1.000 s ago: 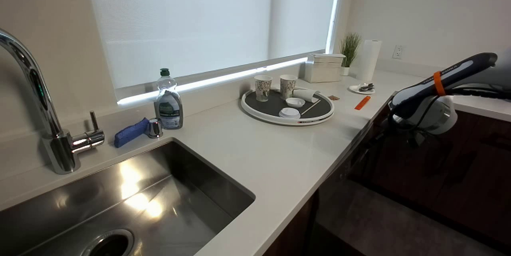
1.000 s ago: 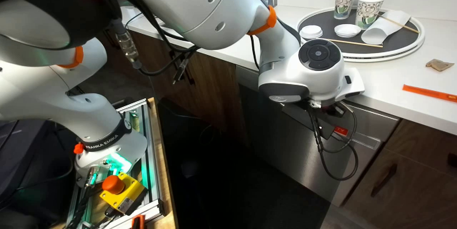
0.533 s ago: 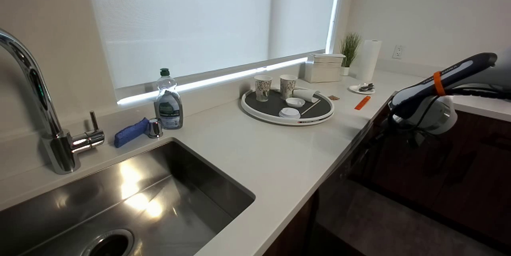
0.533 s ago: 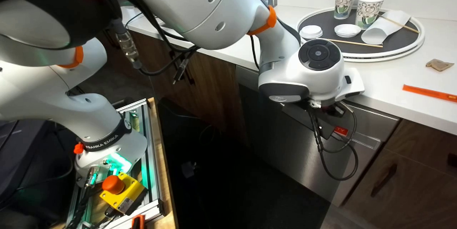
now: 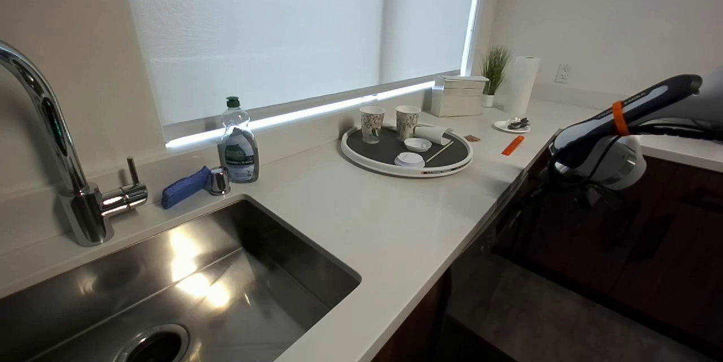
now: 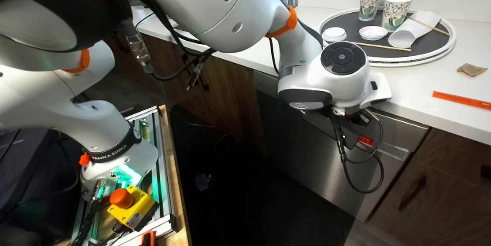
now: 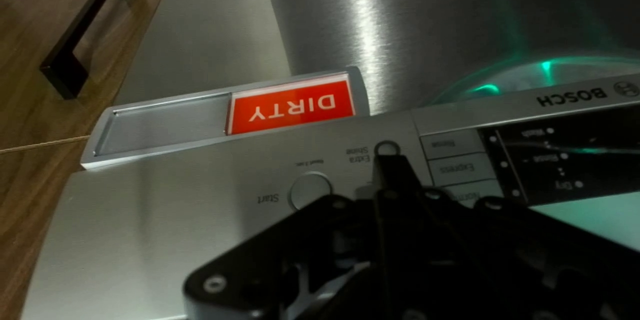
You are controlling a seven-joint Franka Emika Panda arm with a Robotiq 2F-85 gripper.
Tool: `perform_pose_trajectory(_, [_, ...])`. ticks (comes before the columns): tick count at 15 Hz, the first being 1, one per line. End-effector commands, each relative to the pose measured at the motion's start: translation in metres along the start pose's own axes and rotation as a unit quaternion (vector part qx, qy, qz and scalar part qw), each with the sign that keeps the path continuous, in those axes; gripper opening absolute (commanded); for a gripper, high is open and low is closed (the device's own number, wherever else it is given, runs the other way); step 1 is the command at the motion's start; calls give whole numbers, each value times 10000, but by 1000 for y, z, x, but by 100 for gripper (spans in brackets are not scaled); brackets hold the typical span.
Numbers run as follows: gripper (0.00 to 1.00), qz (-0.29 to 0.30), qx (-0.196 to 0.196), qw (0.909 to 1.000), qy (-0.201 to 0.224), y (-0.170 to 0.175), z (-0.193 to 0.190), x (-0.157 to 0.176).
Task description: Press the button on the object
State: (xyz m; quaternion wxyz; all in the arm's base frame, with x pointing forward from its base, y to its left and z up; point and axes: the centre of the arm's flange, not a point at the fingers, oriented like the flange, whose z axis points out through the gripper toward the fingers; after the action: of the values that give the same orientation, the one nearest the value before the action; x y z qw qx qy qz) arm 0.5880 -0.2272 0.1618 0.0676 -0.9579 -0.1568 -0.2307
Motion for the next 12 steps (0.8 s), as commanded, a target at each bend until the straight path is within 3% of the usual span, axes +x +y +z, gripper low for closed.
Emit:
perform_pose_trajectory(1, [0, 102, -108, 9993, 347, 1, 14, 42])
perform_pose_trajectory(12, [0, 494, -25, 9978, 449, -2, 16, 40])
